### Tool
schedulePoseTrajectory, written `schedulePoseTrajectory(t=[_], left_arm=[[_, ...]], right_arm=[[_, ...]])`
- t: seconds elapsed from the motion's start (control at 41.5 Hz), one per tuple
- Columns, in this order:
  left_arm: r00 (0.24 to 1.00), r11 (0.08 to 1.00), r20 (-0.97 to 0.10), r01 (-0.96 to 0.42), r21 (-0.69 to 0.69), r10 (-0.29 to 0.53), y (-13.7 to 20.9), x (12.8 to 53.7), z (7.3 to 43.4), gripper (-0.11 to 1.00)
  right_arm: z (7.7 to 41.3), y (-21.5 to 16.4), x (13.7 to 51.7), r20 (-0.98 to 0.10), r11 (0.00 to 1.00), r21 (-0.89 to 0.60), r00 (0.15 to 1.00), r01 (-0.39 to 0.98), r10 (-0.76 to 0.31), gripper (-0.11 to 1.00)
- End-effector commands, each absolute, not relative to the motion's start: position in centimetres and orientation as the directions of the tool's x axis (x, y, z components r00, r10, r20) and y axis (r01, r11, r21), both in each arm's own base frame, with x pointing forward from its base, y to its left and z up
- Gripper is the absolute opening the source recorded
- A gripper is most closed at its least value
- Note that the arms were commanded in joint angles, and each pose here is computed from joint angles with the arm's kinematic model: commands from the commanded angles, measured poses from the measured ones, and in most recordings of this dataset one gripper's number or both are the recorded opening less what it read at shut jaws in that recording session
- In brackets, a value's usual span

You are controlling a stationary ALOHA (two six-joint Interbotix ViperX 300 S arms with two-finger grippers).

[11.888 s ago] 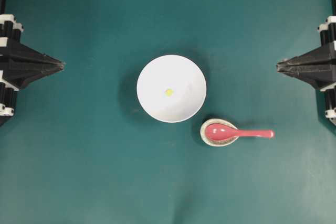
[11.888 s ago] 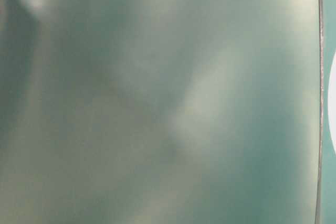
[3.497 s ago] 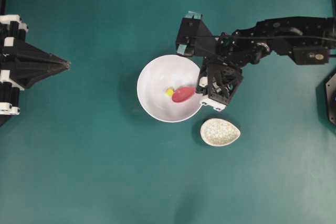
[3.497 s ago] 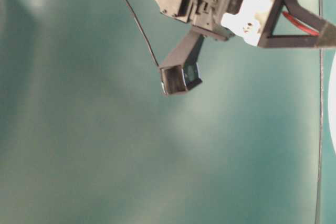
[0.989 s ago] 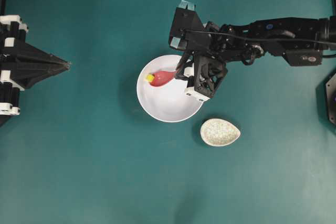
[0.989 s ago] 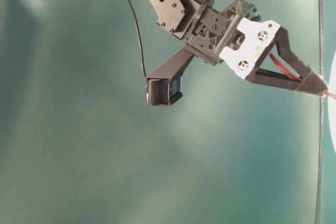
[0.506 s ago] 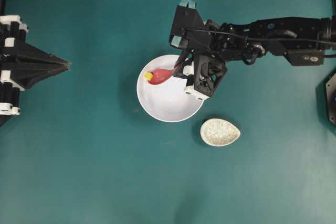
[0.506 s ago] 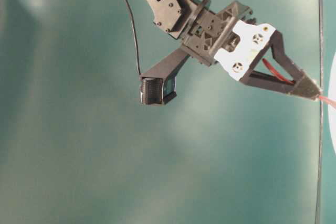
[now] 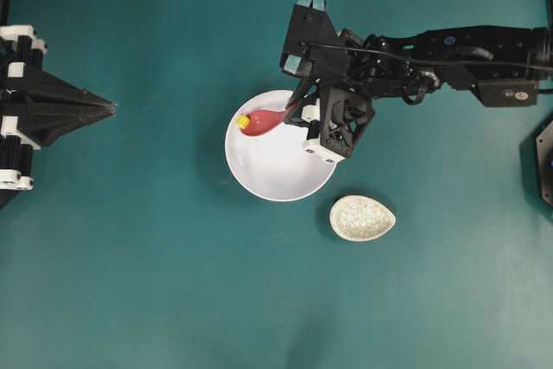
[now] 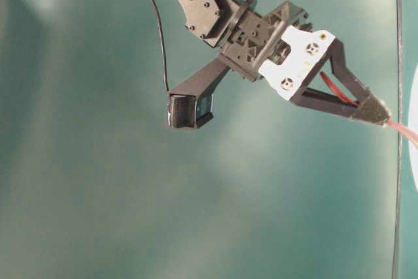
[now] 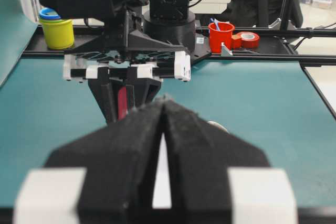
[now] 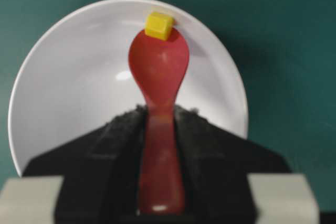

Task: Scoop the yellow hexagonal prism block from the bowl with a spoon using the right arm.
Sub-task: 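Tilt the spoon up the bowl side, keeping the yellow block on it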

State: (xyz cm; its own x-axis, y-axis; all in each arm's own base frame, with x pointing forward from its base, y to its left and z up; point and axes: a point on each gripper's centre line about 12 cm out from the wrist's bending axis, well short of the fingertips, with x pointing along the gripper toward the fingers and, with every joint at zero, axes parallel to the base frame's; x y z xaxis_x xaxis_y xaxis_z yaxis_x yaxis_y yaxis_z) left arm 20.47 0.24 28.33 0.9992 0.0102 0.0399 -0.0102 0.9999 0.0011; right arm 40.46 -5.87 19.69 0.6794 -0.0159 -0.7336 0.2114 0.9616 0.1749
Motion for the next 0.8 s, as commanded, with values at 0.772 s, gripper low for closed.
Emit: schedulePoseTrajectory(t=[0.772], left_arm=[[0.999, 1.0, 0.051, -0.011, 0.003, 0.011, 0.27, 20.7, 28.83, 0.01]], right_arm=[[22.57, -5.95, 40.72, -0.667, 0.965, 0.172, 0.744, 0.2, -0.035, 0.23]])
